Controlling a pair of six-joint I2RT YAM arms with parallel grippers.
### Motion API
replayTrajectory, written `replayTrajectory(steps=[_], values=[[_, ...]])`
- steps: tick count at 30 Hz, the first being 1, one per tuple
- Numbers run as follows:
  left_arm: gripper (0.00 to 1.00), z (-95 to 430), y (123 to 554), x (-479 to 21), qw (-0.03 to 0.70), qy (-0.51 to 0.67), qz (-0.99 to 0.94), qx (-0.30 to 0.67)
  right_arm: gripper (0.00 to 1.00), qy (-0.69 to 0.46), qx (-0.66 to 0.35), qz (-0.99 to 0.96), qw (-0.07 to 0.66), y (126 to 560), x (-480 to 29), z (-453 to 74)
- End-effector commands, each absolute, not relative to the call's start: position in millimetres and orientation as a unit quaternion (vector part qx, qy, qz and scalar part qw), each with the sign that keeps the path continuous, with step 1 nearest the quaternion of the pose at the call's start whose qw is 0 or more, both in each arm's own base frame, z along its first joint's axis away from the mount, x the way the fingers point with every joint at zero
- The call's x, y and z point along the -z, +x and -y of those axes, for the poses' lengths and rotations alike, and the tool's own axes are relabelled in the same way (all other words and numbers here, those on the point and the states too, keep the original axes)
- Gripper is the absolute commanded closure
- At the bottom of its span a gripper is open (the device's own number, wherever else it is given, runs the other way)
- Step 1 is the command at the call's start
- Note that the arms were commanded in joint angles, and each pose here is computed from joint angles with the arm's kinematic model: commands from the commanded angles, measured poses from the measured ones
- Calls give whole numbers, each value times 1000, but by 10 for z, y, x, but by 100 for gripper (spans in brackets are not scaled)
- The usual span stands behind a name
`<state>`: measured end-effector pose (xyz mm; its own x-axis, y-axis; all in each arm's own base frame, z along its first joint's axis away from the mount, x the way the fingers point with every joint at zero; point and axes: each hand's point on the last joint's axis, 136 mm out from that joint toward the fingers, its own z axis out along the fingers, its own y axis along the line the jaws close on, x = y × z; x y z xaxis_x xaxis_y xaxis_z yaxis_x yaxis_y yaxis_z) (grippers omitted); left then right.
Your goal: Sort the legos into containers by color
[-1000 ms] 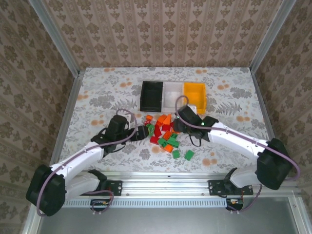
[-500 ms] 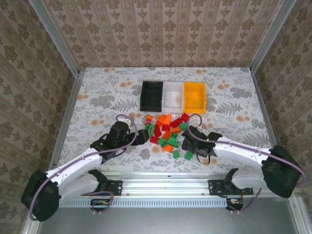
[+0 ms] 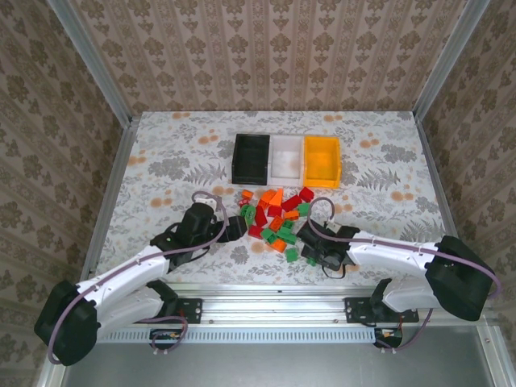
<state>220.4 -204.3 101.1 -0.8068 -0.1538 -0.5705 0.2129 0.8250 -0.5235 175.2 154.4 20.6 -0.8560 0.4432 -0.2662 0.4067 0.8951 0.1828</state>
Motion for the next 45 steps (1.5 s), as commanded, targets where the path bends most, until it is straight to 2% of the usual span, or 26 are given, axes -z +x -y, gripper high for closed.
replayTrajectory(steps=[1,5,13,19,25,36,42,45], values=[[9,2036,2205,-1026,315,11,-903,294,44,235,-46,-960,148,1668,-143,-1451],[9,2058,2218,-1019,314,12,-903,294,53,226,-49,-961,154,1701,-159,-1483],[8,2158,2233,-988,300,17,-907,295,85,192,-54,-961,191,1840,-316,-1570],[7,2282,2282,-1051,288,20,-907,307,87,153,-45,-956,245,2009,-580,-1614],[7,2344,2366,-1164,291,32,-909,298,86,120,-59,-945,298,2400,-992,-1607],[6,2222,2415,-1302,303,5,-907,292,90,118,-86,-927,346,3819,-1437,-1535],[6,2110,2368,-1390,314,-6,-904,289,90,130,-61,-923,357,4595,-1479,-1321],[6,2044,2350,-1414,322,-11,-903,286,88,139,-49,-931,335,4852,-1328,-1190]])
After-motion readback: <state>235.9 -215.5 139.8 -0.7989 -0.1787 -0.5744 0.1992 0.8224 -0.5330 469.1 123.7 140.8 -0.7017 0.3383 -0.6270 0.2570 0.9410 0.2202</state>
